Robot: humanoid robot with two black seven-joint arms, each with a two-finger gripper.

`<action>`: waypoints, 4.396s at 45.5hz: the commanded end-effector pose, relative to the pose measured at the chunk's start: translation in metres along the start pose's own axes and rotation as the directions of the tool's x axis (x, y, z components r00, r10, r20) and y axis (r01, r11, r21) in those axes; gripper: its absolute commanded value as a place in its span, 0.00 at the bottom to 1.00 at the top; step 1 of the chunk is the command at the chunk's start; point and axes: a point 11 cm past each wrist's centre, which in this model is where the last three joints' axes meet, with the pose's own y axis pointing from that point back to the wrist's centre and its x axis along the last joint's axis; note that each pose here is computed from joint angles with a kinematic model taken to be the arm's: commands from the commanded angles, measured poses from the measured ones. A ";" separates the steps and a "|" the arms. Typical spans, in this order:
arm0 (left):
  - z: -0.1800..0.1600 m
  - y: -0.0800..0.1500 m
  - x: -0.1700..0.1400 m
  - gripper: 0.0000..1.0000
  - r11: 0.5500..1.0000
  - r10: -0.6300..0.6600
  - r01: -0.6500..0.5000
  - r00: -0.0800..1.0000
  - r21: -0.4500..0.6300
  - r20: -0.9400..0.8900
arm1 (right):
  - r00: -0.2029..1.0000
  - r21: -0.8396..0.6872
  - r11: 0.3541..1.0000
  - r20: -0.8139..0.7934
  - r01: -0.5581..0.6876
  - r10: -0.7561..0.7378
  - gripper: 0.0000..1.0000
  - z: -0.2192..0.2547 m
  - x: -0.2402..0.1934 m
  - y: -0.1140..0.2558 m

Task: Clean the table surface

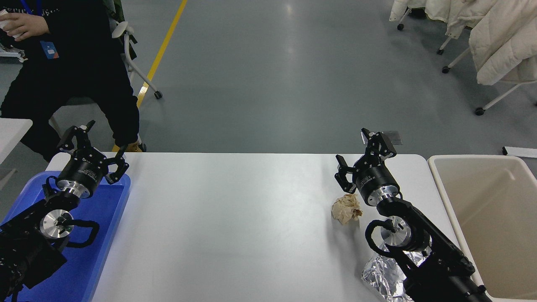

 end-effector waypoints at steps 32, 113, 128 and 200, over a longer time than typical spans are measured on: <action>0.000 0.000 0.000 1.00 1.000 0.000 0.000 1.000 0.002 -0.001 | 0.699 -0.220 0.961 -0.661 0.166 -0.272 1.00 -0.033 0.040 0.025; 0.000 0.000 -0.001 1.00 1.000 -0.002 0.002 1.000 0.000 -0.002 | 0.369 -0.717 0.596 -0.697 -0.362 -0.615 0.99 -0.084 0.204 0.217; 0.000 0.000 0.000 1.00 1.000 -0.001 0.001 1.000 0.000 -0.001 | 0.437 -0.732 0.575 -0.680 -0.365 -0.589 0.98 -0.044 0.197 0.214; 0.000 0.000 -0.001 1.00 1.000 -0.002 0.002 1.000 0.000 -0.002 | 0.450 -0.754 0.580 -0.653 -0.309 -0.609 0.00 0.020 0.168 0.178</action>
